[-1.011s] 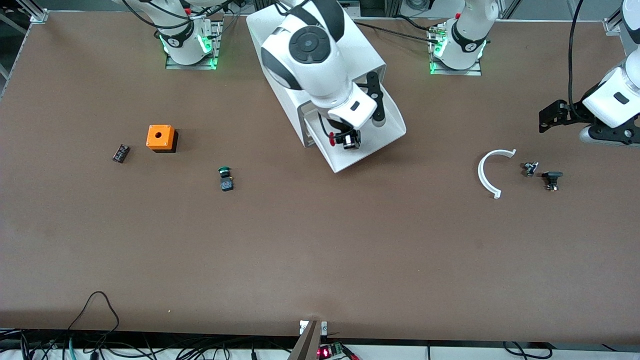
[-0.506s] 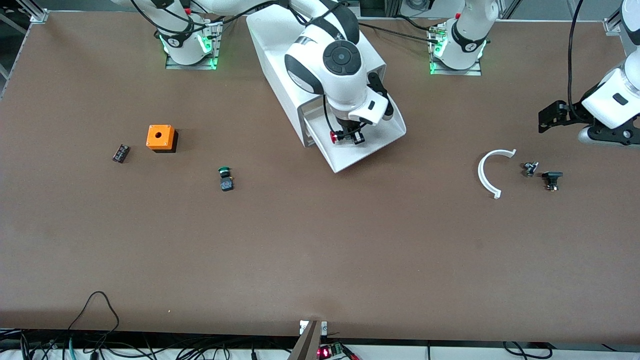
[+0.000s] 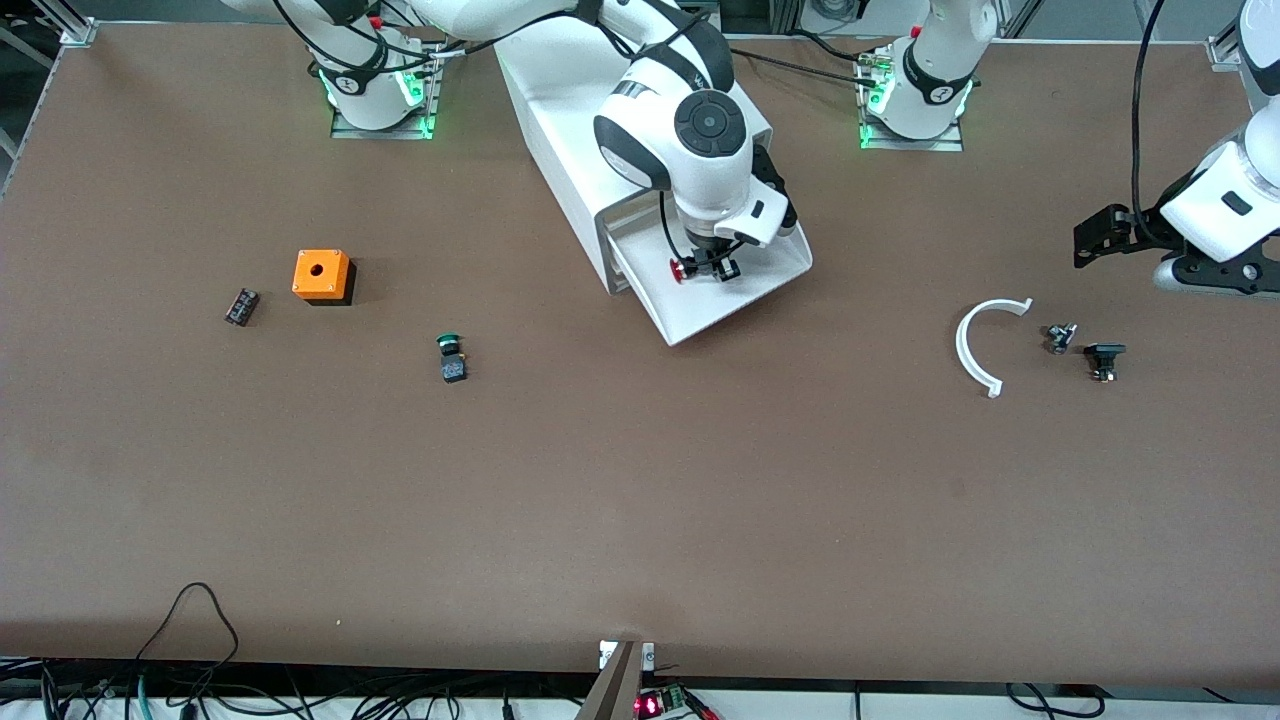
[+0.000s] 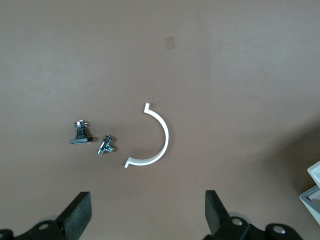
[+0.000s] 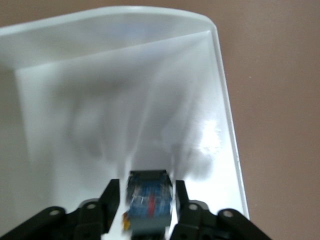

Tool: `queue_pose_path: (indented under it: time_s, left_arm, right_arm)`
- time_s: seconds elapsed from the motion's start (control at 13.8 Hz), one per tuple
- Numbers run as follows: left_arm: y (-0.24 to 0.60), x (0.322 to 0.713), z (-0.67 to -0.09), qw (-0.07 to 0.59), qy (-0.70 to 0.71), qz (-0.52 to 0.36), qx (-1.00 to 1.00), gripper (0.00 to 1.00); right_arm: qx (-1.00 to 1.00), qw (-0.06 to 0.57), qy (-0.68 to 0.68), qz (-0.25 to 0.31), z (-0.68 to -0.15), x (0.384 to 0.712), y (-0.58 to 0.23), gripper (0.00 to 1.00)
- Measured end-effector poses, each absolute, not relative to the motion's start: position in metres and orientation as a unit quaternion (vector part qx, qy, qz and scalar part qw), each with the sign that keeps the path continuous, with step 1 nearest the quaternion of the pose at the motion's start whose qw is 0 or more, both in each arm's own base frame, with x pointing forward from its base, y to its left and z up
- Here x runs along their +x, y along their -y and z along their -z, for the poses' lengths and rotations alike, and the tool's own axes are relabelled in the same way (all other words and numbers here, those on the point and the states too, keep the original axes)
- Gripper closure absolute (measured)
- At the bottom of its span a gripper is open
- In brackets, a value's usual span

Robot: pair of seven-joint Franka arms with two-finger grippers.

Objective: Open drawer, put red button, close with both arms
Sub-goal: 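Push the drawer shut with the right gripper while the left gripper helps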

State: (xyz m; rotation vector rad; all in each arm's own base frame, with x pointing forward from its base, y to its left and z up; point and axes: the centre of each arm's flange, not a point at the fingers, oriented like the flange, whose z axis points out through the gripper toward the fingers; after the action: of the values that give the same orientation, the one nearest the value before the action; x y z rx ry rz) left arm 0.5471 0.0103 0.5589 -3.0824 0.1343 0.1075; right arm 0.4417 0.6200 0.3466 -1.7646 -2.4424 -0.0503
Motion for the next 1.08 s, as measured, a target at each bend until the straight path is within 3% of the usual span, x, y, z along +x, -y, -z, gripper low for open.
queue_pose_path:
  time_s: [0.29,0.51,0.72,1.08]
  left_arm:
    - [-0.008,0.549,-0.554,0.026,-0.042,-0.039,-0.998,0.0]
    - [0.002,0.556,-0.538,0.017,-0.045,-0.035,-0.998,0.0]
    - [0.032,0.567,-0.494,-0.005,-0.019,-0.028,-0.999,0.0]
    - [0.14,0.569,-0.415,-0.022,0.047,-0.025,-0.998,0.0]
  right_arm:
    - [-0.639,0.065,0.764,0.054,-0.397,0.452,-0.617,0.03]
    - [-0.709,0.054,0.697,0.092,-0.462,0.48,-0.585,0.0]
    - [-0.802,0.032,0.585,0.114,-0.503,0.529,-0.524,0.0]
    - [-0.952,0.021,0.292,0.088,-0.492,0.61,-0.395,0.0]
